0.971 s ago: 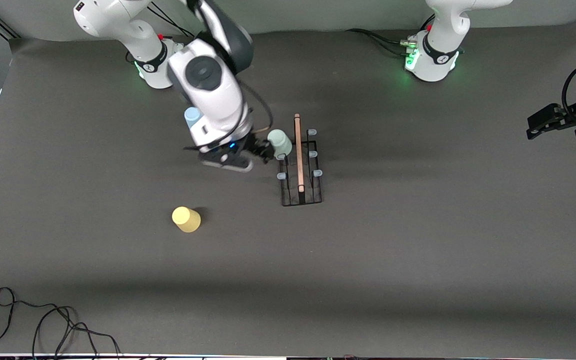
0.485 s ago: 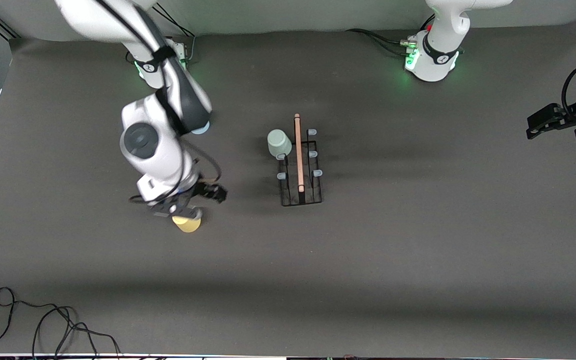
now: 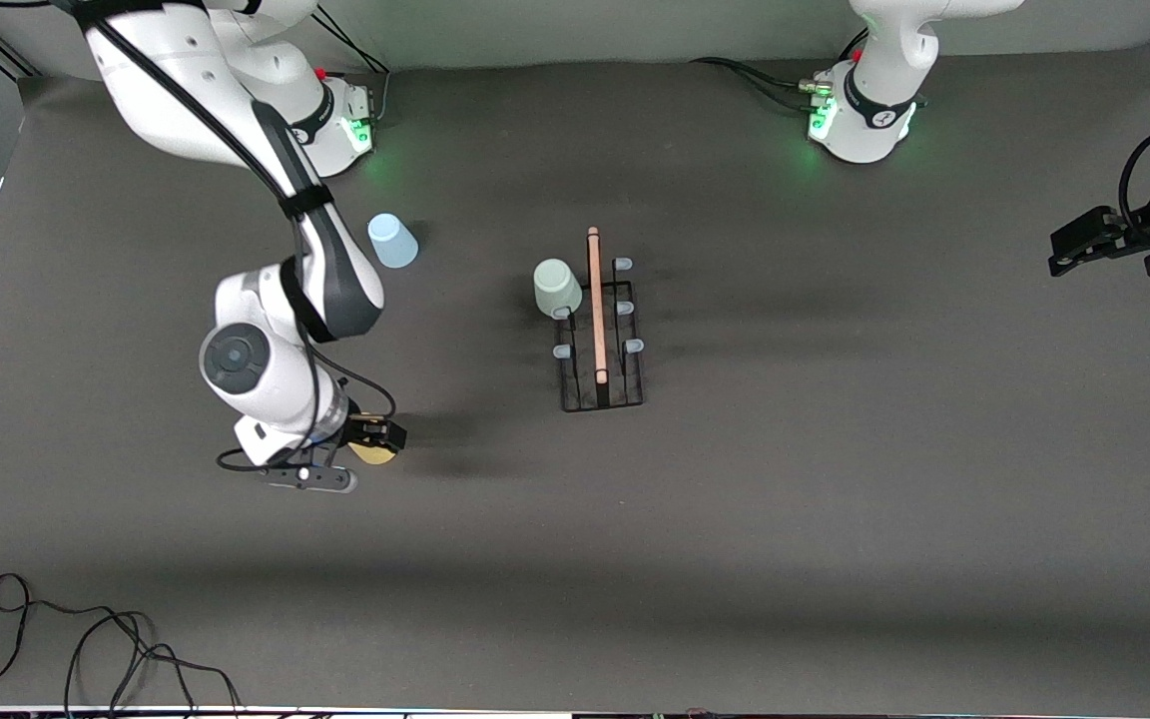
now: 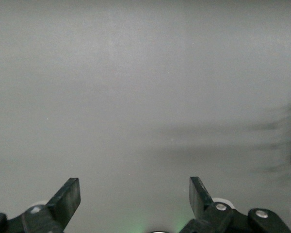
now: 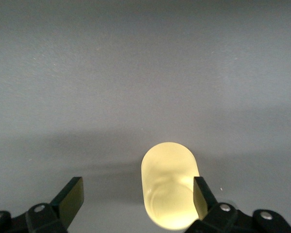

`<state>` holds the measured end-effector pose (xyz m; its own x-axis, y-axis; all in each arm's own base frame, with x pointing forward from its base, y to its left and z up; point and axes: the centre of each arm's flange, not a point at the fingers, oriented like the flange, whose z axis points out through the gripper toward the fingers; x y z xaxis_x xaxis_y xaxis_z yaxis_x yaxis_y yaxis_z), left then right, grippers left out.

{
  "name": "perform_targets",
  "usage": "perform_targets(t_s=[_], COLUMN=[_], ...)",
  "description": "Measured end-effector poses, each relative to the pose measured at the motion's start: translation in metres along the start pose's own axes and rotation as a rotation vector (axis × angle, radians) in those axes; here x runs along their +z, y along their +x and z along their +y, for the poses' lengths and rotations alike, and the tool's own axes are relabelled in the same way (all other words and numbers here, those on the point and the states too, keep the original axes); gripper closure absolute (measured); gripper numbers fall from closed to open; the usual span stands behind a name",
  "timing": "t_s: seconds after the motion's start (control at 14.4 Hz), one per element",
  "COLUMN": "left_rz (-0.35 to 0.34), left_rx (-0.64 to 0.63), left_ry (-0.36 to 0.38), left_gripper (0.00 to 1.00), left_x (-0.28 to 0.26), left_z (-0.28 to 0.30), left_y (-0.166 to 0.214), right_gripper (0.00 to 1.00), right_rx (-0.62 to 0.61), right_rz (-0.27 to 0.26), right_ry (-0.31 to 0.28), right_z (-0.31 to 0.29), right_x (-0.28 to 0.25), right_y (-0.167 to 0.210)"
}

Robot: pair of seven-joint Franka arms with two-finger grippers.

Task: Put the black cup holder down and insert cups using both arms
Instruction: 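Move the right gripper to the yellow cup and grasp it, then carry the yellow cup onto a rack peg and release it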

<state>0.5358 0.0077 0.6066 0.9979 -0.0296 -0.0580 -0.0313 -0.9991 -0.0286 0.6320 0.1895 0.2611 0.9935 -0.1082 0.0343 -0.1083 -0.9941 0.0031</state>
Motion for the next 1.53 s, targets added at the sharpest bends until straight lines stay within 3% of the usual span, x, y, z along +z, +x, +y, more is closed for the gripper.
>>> perform_targets(t_s=[0.62, 1.53], left_rz=[-0.012, -0.017], left_rx=[-0.002, -0.002], left_ry=[-0.001, -0.001], left_gripper=[0.0, 0.0], left_x=[0.003, 0.004], left_z=[-0.001, -0.001], left_y=[0.0, -0.001], right_gripper=[0.0, 0.02], right_rx=[-0.072, -0.069], right_rz=[-0.014, -0.135], right_ry=[-0.014, -0.02], right_z=[0.037, 0.032], right_x=[0.022, 0.044], right_y=[0.014, -0.01])
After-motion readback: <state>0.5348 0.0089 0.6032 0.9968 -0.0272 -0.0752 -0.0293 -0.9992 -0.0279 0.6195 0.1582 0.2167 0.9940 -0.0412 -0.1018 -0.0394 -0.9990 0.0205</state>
